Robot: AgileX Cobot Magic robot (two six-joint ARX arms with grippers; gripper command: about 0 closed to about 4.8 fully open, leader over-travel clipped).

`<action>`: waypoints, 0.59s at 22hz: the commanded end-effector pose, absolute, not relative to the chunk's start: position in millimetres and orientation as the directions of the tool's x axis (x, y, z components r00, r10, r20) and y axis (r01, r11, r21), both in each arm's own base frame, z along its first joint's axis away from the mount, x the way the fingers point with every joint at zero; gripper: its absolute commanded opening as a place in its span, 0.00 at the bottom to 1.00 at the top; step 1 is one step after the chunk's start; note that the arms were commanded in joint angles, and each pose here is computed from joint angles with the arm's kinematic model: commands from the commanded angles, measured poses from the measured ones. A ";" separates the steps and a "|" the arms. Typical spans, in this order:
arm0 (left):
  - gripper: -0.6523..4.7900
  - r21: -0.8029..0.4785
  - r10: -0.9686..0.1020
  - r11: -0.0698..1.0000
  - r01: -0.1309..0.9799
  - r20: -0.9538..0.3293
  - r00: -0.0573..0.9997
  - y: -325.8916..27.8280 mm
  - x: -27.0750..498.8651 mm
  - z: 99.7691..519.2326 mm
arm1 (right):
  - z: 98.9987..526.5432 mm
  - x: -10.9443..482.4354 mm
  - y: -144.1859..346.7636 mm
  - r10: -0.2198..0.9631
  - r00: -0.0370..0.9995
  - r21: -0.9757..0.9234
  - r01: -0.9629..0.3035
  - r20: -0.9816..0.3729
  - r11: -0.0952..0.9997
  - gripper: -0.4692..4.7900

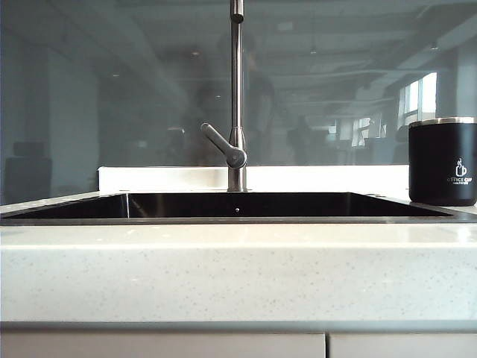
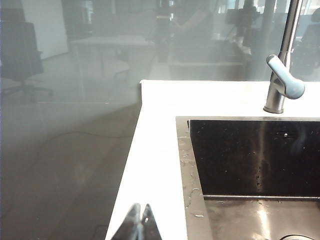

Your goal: Pick up the mug next to the sink, go to the faucet to get some water, pour the water into the sink, and finally put the mug back to its place.

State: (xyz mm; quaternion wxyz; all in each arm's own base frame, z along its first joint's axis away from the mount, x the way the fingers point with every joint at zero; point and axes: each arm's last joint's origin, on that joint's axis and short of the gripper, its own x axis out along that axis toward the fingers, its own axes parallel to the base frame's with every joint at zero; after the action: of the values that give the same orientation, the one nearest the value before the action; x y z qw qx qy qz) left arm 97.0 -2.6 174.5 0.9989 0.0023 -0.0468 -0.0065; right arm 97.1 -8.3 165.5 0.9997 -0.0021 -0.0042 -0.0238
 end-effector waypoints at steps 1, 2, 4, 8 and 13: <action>0.11 0.010 -0.017 1.000 0.016 0.101 0.995 -2.6 96.8 175.8 | 165.9 97.1 -8.4 -0.050 0.999 -0.001 0.050 0.022 0.999 0.08; 0.11 0.010 -0.017 1.000 0.016 0.101 0.995 -2.6 96.8 175.8 | 165.9 97.1 -8.4 -0.050 0.999 -0.001 0.050 0.022 0.999 0.08; 0.11 0.009 -0.016 1.000 0.015 0.095 0.995 -2.6 96.9 175.2 | 165.9 97.1 -8.4 -0.050 0.999 -0.001 0.050 0.022 0.999 0.08; 0.11 0.009 -0.017 1.000 0.016 0.093 0.996 -2.6 96.9 175.1 | 165.9 97.1 -8.4 -0.050 0.999 -0.001 0.050 0.022 0.999 0.08; 0.11 0.009 -0.017 1.000 0.016 0.093 0.996 -2.6 96.9 175.1 | 165.9 97.1 -8.3 -0.050 0.999 -0.001 0.050 0.022 0.999 0.08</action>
State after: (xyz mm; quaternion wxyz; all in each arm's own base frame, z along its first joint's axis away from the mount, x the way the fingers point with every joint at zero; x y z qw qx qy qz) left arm 97.1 -2.6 173.8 0.9991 0.0025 -0.0428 -0.0067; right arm 97.1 -8.3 165.5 0.9997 -0.0021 -0.0042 -0.0238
